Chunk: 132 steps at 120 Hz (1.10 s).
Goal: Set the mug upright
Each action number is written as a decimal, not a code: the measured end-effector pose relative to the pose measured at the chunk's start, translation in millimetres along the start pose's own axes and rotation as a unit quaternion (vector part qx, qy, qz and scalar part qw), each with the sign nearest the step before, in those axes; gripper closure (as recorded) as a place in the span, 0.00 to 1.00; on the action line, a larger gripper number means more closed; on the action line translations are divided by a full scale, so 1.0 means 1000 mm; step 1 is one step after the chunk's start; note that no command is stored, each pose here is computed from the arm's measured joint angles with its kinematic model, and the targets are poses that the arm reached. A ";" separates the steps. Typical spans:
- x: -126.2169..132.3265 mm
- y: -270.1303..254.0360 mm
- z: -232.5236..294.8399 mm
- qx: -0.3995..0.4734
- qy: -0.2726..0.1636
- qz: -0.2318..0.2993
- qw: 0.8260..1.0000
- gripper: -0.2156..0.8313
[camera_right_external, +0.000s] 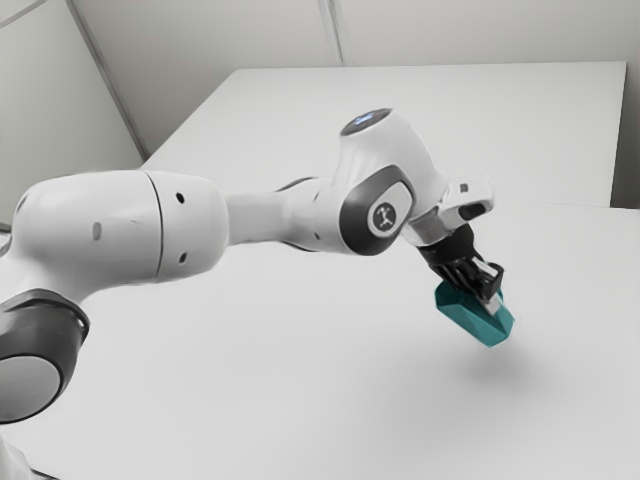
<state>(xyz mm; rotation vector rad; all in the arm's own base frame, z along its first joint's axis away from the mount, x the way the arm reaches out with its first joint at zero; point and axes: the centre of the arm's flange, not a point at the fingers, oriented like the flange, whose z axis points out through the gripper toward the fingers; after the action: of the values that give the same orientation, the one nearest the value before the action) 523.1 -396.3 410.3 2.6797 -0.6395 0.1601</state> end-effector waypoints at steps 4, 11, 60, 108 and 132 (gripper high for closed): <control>-0.002 -0.013 -0.005 0.010 -0.005 -0.004 1.000 0.95; -0.008 -0.034 -0.015 0.026 -0.014 -0.014 0.999 0.95; -0.057 -0.168 -0.065 0.125 -0.071 -0.081 0.986 0.95; -0.080 -0.278 -0.106 0.203 -0.100 -0.117 0.967 0.96; -0.094 -0.338 -0.103 0.224 -0.118 -0.130 0.959 0.96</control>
<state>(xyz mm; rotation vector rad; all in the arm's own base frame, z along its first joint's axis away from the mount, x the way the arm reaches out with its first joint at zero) 591.2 -38.9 373.3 3.2249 -0.3360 -0.1021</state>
